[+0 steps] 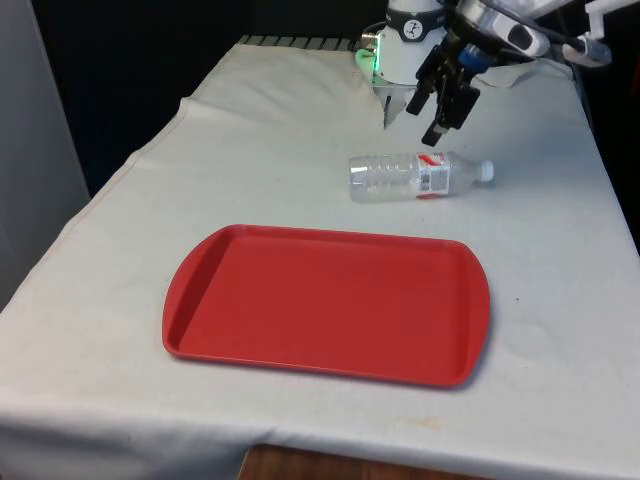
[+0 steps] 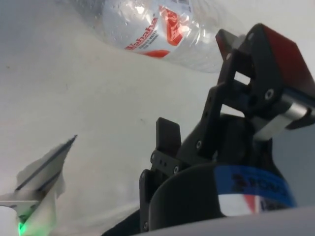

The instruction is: Place the bottle upright on the tray.

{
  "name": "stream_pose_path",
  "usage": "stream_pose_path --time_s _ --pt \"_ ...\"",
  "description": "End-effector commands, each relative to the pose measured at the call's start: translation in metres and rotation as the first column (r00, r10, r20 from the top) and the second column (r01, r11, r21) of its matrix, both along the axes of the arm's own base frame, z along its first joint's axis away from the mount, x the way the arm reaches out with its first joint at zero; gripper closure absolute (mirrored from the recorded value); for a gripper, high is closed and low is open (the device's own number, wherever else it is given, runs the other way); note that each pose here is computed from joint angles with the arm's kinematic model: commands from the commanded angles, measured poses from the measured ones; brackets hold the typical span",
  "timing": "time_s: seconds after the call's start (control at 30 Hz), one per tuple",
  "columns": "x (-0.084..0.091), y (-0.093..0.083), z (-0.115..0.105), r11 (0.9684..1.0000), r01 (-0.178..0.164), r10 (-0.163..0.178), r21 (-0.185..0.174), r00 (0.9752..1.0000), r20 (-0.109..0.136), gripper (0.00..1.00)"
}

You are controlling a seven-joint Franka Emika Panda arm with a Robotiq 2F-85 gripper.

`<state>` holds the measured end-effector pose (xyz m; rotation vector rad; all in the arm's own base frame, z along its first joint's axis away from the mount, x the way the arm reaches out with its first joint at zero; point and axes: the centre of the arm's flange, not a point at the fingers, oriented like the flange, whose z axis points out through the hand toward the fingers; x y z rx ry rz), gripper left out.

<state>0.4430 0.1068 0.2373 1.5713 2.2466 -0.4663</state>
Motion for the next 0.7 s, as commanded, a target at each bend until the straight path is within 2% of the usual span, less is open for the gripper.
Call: stream_pose_path --time_s 0.0,0.03,0.07,0.1,0.3,0.33,0.37,0.43,0.57,0.6,0.63,0.67 --pt "0.001 0.002 0.001 0.9998 -0.001 0.002 -0.021 0.9999 0.013 0.0" --pt "0.001 0.003 0.0 0.9996 0.0 0.001 -0.027 0.9999 0.014 0.0" --pt "0.0 0.001 -0.001 0.9999 0.0 0.0 -0.011 1.0 0.002 0.0" --pt "0.001 0.004 0.0 0.9995 -0.001 0.002 -0.032 0.9999 0.015 0.0" --pt "0.0 0.009 -0.004 0.9973 0.0 0.002 -0.074 0.9997 0.024 0.0" --pt "-0.001 0.007 -0.005 0.9982 0.001 -0.001 -0.06 0.9999 0.013 0.0" --pt "-0.001 0.009 -0.005 0.9968 0.001 0.001 -0.08 0.9997 0.026 0.0" --pt "-0.001 0.012 -0.007 0.9952 0.001 0.002 -0.098 0.9995 0.031 0.0" --pt "-0.002 0.015 -0.009 0.9929 0.004 0.001 -0.119 0.9992 0.039 0.0" --pt "-0.003 0.014 -0.01 0.994 0.003 0.0 -0.109 0.9996 0.028 0.0" --pt "-0.002 0.017 -0.011 0.9913 0.004 0.002 -0.131 0.999 0.044 0.0" --pt "-0.002 0.017 -0.011 0.9913 0.004 0.002 -0.131 0.999 0.044 0.0"
